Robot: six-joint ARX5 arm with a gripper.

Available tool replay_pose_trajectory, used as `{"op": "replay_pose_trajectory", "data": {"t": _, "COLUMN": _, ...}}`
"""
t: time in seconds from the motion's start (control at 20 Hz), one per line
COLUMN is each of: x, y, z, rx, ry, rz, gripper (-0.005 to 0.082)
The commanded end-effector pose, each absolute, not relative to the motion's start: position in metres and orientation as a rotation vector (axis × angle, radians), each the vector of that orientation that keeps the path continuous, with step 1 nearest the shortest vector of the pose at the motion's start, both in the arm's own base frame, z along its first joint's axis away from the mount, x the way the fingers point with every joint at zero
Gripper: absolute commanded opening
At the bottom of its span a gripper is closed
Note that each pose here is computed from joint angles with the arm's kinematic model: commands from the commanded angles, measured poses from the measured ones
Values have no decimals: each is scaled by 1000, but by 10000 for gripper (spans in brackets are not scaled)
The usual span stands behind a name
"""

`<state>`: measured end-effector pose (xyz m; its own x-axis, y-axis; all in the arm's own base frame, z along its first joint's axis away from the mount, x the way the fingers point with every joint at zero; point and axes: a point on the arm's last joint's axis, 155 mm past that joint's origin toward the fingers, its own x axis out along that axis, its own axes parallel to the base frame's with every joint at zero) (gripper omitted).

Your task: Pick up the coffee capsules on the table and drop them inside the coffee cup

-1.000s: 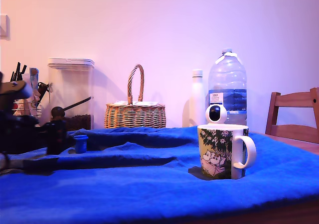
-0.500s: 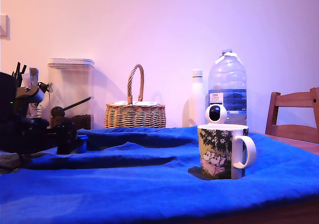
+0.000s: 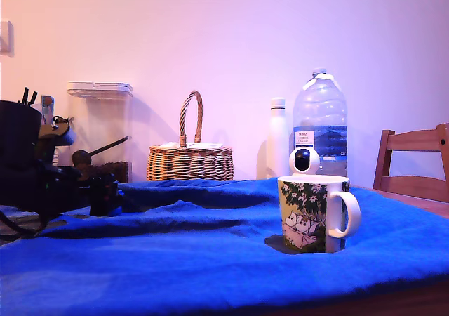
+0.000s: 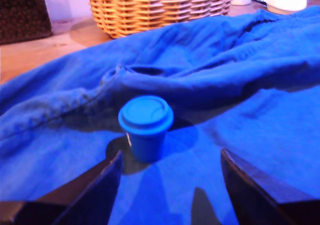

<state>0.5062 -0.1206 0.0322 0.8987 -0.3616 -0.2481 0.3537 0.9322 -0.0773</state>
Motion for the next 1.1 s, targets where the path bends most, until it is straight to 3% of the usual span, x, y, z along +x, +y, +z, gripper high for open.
{"op": "replay_pose_trajectory", "data": {"t": 0.0, "x": 504, "y": -122, "z": 15, "rx": -27, "ry": 295, "rz": -375, "gripper": 569}}
{"op": "replay_pose_trajectory", "data": {"t": 0.85, "x": 531, "y": -129, "z": 14, "rx": -31, "ry": 344, "rz": -387, "gripper": 568}}
{"op": "replay_pose_trajectory", "data": {"t": 1.05, "x": 535, "y": -129, "z": 11, "rx": -32, "ry": 371, "rz": -387, "gripper": 532}}
